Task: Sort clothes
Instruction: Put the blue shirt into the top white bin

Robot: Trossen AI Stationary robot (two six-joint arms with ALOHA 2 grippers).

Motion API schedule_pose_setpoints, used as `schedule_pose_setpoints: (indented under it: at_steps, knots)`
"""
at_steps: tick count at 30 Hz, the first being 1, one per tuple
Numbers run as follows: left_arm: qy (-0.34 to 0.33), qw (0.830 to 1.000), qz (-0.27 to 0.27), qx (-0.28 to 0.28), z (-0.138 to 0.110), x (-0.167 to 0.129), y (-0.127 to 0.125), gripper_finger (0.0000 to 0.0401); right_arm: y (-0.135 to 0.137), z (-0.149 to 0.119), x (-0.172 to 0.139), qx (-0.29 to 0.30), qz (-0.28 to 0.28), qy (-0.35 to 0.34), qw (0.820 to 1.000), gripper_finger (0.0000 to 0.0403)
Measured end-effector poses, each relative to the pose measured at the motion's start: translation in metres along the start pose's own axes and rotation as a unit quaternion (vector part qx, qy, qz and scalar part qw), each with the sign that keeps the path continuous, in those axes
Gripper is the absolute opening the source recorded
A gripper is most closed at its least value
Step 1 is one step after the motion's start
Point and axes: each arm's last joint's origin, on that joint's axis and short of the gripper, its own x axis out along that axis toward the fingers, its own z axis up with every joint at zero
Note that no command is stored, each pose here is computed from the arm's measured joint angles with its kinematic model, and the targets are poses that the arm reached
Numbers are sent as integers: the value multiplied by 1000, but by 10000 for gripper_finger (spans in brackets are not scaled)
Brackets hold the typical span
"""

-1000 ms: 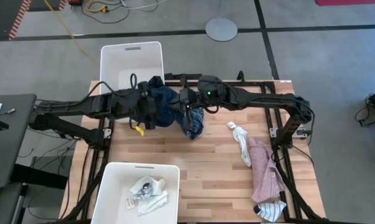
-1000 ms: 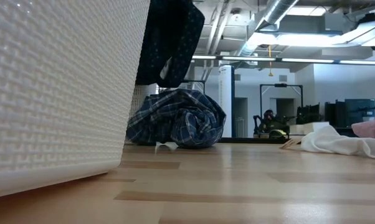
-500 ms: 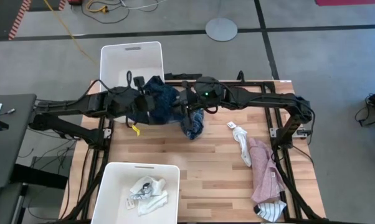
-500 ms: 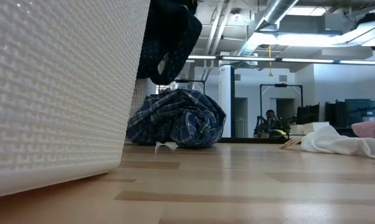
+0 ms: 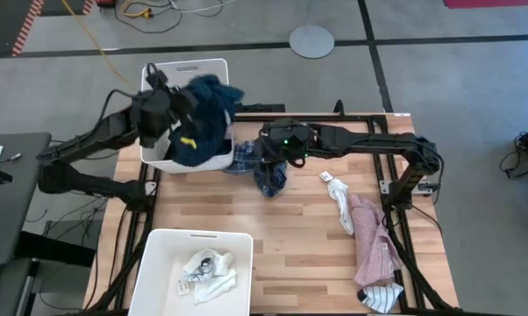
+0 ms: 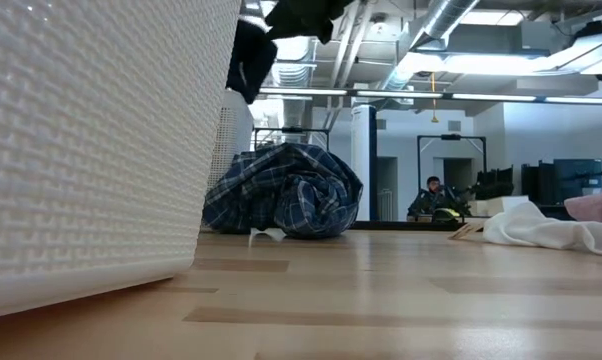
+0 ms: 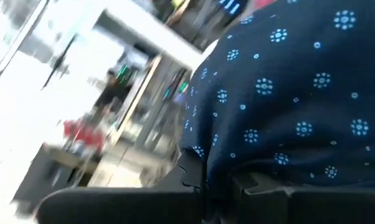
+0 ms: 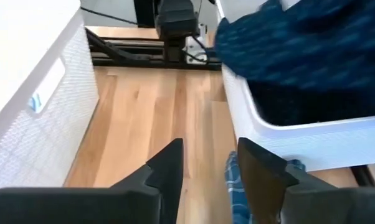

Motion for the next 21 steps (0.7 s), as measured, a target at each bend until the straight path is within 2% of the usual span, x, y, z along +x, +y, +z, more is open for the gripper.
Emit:
schedule_pose_setpoints:
  at_steps: [5,8,14,21]
  knots:
    - [67,997,39,-14,-15,21,10,10,11,0,1,-6,11,5,1000,172]
    - [109,994,30,-8,-26,34,9,12,19,-1,1,-12,11,11,1000,170]
    - [182,980,-76,-9,-48,59,-10,15,33,-4,1,-12,25,32,999,167]
    - [252,940,-227,-29,-66,82,-38,22,49,-15,-1,-8,20,92,996,166]
